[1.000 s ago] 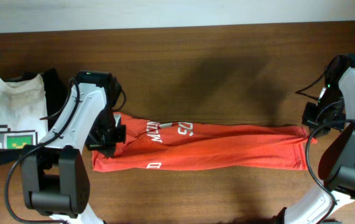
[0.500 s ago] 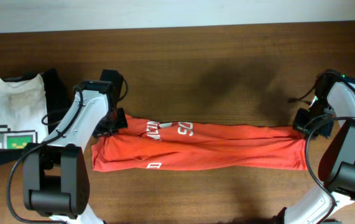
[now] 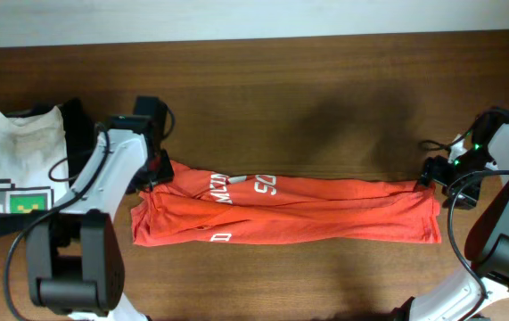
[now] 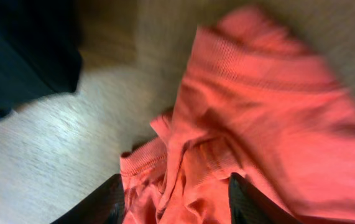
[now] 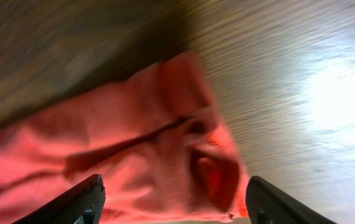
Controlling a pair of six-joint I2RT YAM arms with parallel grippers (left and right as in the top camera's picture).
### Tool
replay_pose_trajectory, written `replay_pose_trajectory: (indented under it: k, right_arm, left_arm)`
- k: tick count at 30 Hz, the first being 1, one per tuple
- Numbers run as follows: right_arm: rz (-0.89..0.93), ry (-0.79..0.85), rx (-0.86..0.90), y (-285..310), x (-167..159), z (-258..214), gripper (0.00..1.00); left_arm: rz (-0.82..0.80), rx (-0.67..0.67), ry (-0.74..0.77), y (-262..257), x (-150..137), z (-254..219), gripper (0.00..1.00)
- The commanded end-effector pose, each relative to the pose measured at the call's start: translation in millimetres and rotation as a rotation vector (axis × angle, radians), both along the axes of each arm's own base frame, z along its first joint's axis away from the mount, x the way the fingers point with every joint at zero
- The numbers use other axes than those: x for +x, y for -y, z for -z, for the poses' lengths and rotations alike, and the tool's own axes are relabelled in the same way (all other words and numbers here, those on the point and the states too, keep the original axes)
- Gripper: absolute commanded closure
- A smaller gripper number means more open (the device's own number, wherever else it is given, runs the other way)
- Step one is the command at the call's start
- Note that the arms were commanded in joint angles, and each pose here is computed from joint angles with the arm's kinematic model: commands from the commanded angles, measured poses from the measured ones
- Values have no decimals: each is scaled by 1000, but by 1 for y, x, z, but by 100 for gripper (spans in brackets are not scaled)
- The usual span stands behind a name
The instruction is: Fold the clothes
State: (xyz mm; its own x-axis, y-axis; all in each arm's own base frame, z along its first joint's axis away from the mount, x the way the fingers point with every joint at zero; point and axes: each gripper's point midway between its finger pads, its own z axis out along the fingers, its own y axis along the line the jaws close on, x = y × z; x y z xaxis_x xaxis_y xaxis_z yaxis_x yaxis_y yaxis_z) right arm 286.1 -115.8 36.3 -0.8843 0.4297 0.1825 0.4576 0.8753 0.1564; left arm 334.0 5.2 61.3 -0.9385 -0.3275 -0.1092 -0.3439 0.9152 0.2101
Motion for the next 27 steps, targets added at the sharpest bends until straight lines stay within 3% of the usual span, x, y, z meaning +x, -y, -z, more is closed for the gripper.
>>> replay_pose_trajectory:
  k: [1, 5, 6, 15, 20, 21, 22, 23, 24, 27]
  right_arm:
    - [-112, 29, 87, -23, -12, 9, 23]
    - [-138, -20, 45, -24, -38, 44, 23]
    - [-139, -13, 37, -23, -37, 46, 19]
    - [-140, -69, -77, 5, -29, 15, 18]
    - [-135, -64, -54, -8, -46, 50, 17]
    - [-131, -54, -42, -10, -45, 51, 31]
    - [-126, -39, -24, -14, -42, 51, 66]
    - [-124, -35, -16, -15, -41, 51, 87]
    - [-122, -31, -17, -15, -40, 50, 96]
    - [-40, -5, -40, -1, -9, 7, 96]
  left_arm:
    - [2, -58, 74, 5, 8, -30, 41]
    - [3, -74, 66, 8, 6, -29, 41]
    - [3, -74, 65, 8, 6, -29, 41]
    - [4, -96, 63, 11, 6, -28, 41]
    - [4, -95, 56, 11, 4, -28, 41]
    - [4, -95, 56, 11, 4, -28, 41]
    - [4, -95, 56, 11, 4, -28, 41]
    - [4, -95, 56, 11, 4, -28, 41]
    - [4, -95, 56, 11, 4, -28, 41]
    - [4, -95, 56, 11, 4, -28, 41]
